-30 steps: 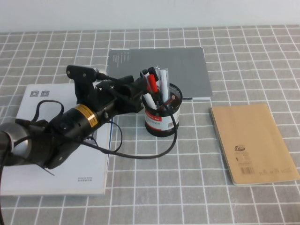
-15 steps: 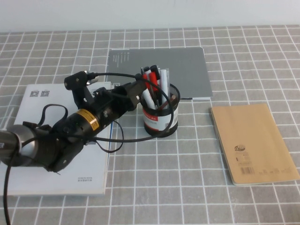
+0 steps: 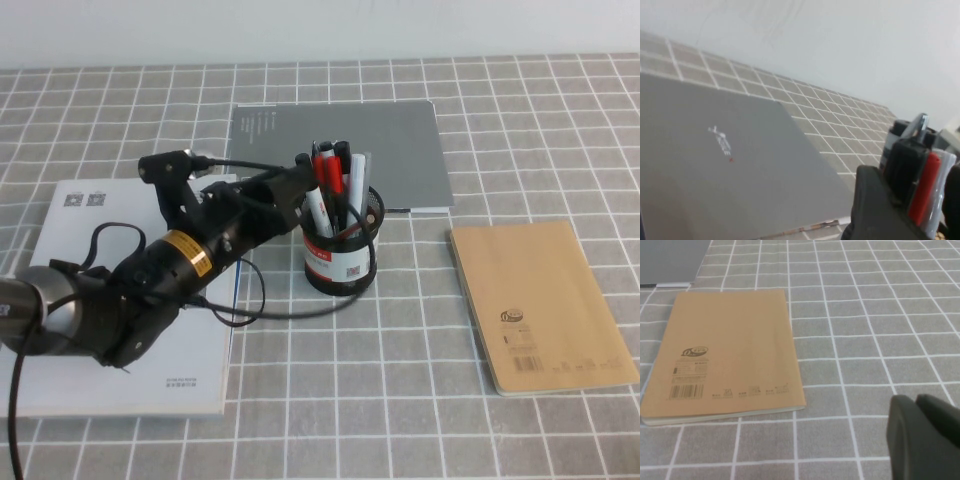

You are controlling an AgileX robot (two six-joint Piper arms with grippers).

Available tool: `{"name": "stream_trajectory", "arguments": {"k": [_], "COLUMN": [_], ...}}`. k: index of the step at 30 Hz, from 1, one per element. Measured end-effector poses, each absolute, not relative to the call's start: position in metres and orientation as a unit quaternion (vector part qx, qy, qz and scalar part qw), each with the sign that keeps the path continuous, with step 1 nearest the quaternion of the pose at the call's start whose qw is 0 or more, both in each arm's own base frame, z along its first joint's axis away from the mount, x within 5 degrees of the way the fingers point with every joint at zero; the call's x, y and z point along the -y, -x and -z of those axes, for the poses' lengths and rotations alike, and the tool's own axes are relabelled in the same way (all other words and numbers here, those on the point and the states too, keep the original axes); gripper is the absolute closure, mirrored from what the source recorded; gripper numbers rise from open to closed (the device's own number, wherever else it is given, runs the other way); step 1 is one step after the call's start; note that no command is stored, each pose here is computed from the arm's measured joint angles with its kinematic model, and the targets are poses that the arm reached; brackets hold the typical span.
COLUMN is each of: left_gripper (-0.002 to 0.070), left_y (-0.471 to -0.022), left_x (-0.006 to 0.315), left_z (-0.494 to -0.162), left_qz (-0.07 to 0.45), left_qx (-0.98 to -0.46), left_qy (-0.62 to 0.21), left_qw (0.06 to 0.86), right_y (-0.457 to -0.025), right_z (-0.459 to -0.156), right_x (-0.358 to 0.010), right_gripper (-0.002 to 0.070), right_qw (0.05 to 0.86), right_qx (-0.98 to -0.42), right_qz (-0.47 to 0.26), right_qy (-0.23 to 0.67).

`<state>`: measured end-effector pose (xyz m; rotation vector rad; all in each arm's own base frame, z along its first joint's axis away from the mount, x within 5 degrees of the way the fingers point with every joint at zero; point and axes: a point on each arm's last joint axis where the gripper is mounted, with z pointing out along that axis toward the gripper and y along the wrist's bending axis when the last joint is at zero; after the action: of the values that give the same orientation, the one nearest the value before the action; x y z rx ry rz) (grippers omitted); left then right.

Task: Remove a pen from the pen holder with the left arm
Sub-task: 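Take a marker out of the pen holder and lay it on the table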

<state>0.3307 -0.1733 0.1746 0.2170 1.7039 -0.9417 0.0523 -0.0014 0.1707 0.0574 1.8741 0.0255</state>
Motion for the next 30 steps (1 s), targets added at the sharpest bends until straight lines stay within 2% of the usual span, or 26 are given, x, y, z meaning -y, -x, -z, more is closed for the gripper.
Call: {"name": "stream_trajectory", "arguments": {"k": [8, 21, 30], "left_gripper": [0.0417, 0.0417, 0.0417], "left_y": [-0.328, -0.338, -0.340], "left_x": [0.178, 0.181, 0.181], "left_z": [-0.175, -0.188, -0.175], "left_qz": [0.358, 0.359, 0.353], "left_qx": [-0.706, -0.687, -0.702], "left_qy": [-0.162, -0.164, -0.161], "left_qw": [0.589, 0.611, 0.596], "right_y": [-0.052, -0.052, -0.052], "right_z": [-0.171, -0.171, -0.171], "right_x": [0.001, 0.001, 0.001], "right_gripper": [0.0689, 0.0689, 0.0689], "right_qw": [0.592, 0.592, 0.592], "right_qx": [-0.806, -0.806, -0.806], "right_qz": [-0.011, -0.011, -0.011], "right_qy": [-0.025, -0.025, -0.025]}}
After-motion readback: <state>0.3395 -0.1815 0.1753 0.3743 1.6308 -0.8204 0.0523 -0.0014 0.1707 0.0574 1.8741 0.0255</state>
